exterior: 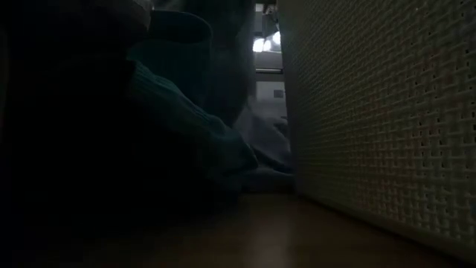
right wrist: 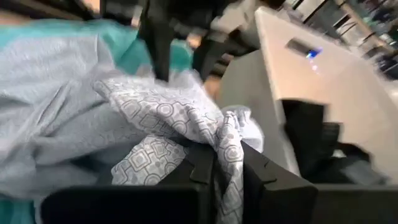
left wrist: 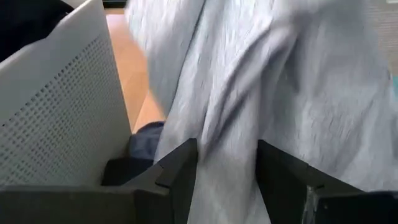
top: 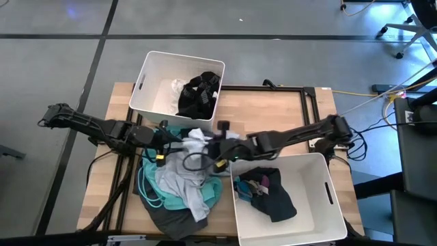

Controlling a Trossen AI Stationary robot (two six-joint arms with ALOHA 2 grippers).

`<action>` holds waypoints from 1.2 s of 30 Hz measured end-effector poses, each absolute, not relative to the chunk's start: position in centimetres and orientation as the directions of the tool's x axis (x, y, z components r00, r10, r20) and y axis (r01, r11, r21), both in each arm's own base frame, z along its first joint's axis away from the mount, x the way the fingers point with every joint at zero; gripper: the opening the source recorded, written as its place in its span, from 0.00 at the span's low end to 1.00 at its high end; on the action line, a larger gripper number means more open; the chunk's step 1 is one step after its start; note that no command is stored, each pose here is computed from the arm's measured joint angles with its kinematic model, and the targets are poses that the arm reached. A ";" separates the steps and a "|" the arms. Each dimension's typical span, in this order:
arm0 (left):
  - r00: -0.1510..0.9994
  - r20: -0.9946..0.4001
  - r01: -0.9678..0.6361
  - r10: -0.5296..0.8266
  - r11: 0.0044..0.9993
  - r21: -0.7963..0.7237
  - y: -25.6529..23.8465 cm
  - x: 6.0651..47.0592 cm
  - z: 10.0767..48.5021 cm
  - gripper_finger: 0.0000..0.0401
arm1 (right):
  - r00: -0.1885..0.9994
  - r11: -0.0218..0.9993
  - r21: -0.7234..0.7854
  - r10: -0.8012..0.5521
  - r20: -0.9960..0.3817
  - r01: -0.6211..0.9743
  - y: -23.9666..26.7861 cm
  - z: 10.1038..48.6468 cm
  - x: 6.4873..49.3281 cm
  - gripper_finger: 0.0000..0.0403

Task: Sort clothes
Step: Put the gray piece of clothing into the bottom white bin

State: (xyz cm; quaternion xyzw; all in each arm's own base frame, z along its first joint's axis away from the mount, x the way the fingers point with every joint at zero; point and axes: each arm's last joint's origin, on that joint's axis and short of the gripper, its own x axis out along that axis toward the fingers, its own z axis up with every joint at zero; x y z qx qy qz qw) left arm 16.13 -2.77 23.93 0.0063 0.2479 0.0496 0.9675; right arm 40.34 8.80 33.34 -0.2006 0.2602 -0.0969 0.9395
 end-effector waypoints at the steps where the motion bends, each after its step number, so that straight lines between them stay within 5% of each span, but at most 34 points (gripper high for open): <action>1: 0.873 -0.477 -0.093 0.099 0.995 0.036 -2.8 16.2 24.0 0.37 | 0.852 0.901 -0.425 -0.285 -0.440 0.082 8.9 34.1 39.8 0.09; 21: 0.892 -0.441 -0.083 0.096 0.995 0.049 -2.8 16.4 24.3 0.37 | 0.867 0.836 -0.432 -0.456 -0.202 0.339 6.4 44.4 30.4 0.06; 36: 0.902 -0.421 -0.073 0.093 0.995 0.063 -2.8 16.5 24.5 0.37 | 0.874 0.831 -0.285 -0.483 0.058 0.478 4.4 50.8 23.5 0.07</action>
